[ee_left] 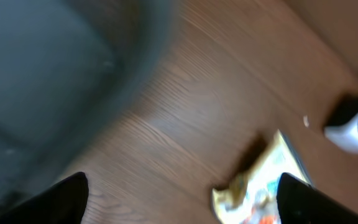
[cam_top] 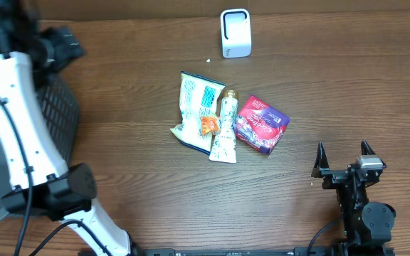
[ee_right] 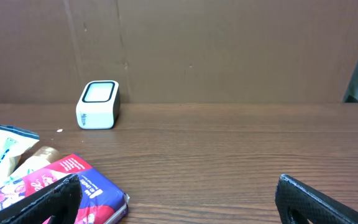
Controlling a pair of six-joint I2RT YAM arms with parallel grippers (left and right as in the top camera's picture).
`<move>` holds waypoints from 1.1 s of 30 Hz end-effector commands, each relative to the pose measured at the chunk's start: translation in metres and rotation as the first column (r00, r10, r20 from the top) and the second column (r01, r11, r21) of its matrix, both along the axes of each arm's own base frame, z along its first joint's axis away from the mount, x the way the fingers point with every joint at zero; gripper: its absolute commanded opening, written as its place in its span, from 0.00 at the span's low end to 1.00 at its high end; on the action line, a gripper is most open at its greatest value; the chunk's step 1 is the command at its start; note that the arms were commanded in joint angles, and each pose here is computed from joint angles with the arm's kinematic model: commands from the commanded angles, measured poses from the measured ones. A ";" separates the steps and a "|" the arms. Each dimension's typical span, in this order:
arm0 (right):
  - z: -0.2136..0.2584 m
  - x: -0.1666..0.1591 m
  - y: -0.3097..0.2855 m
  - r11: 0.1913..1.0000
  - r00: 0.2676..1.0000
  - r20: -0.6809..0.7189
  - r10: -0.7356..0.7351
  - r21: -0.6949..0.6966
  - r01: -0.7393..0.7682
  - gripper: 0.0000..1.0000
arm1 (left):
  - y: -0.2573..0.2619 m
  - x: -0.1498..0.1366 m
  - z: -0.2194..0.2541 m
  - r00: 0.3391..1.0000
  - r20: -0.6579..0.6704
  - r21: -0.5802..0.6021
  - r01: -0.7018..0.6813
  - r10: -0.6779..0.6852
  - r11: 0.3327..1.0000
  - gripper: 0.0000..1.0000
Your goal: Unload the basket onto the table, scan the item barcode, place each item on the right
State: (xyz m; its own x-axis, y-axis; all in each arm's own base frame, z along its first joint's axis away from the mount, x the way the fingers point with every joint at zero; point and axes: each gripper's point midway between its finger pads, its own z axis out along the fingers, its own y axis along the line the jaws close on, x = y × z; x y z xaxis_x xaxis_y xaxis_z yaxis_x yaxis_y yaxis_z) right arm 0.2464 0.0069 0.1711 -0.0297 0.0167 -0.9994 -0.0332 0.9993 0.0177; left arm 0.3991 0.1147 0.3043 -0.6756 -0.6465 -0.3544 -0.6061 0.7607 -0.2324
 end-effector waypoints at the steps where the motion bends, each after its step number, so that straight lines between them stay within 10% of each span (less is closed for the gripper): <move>1: -0.001 0.000 0.000 1.000 1.000 0.006 -0.001 -0.004 0.001 1.00 | 0.037 -0.012 0.020 0.981 0.076 -0.021 -0.176 0.177 0.984 0.34; 9: -0.001 0.000 0.000 1.000 1.000 0.006 -0.001 -0.004 0.001 1.00 | 0.099 -0.017 0.029 0.918 0.165 -0.052 -0.358 0.362 0.932 0.04; 33: -0.001 0.000 0.000 1.000 1.000 0.006 -0.001 -0.004 0.001 1.00 | 0.130 0.077 -0.091 0.895 0.096 -0.173 -0.417 0.436 0.892 0.04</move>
